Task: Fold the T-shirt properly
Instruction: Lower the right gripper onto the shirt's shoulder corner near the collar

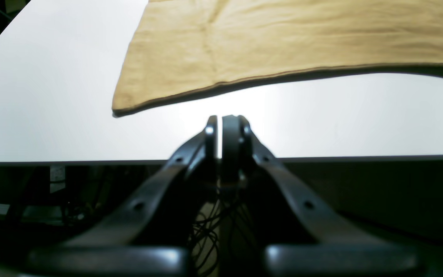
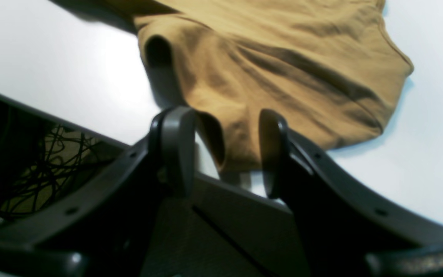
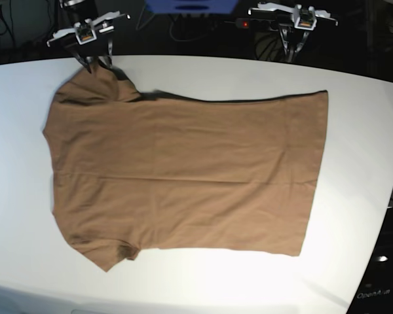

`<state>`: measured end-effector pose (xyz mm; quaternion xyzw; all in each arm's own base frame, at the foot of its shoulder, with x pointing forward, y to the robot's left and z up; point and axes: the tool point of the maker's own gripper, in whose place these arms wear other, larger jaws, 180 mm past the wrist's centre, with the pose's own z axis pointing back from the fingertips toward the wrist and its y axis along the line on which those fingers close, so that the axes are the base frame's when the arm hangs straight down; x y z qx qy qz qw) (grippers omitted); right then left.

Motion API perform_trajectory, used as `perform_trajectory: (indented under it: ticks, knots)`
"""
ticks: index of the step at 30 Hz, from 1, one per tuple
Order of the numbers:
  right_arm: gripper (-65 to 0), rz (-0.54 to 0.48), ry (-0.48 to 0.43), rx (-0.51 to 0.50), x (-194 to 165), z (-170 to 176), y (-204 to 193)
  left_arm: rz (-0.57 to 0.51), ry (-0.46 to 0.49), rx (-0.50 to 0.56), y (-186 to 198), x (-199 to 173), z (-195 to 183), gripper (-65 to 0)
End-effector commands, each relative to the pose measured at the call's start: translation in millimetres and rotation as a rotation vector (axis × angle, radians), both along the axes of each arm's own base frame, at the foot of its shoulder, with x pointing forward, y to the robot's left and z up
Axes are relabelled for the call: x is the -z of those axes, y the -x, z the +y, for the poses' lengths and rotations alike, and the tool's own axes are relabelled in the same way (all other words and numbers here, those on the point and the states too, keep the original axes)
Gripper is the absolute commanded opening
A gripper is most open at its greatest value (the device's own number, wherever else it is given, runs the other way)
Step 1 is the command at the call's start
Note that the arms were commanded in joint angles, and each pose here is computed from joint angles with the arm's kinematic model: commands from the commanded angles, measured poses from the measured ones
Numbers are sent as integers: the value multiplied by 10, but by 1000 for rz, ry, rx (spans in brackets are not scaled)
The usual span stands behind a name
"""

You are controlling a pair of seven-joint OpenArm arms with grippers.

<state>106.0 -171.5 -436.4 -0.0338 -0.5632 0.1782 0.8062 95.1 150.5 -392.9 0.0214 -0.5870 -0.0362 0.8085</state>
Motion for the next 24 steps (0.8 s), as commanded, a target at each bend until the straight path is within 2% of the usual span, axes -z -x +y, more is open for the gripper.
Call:
perform_trajectory:
  ticks: [1, 10, 16, 18, 24]
  knots:
    - [-402, 51, 31, 15, 83, -75, 57, -26, 0, -1, 23, -71, -2, -639]
    - [-414, 53, 30, 14, 86, -74, 58, -24, 0, -1, 27, -66, -1, -639]
    - [-601, 53, 30, 14, 86, -74, 58, -27, -1, -1, 27, -85, -1, -639]
    - [-644, 53, 30, 14, 86, -74, 58, -27, -2, -2, 27, -86, 5, -639]
    - [-649, 56, 30, 14, 89, -74, 72, -26, -5, -4, 38, -91, 8, -639]
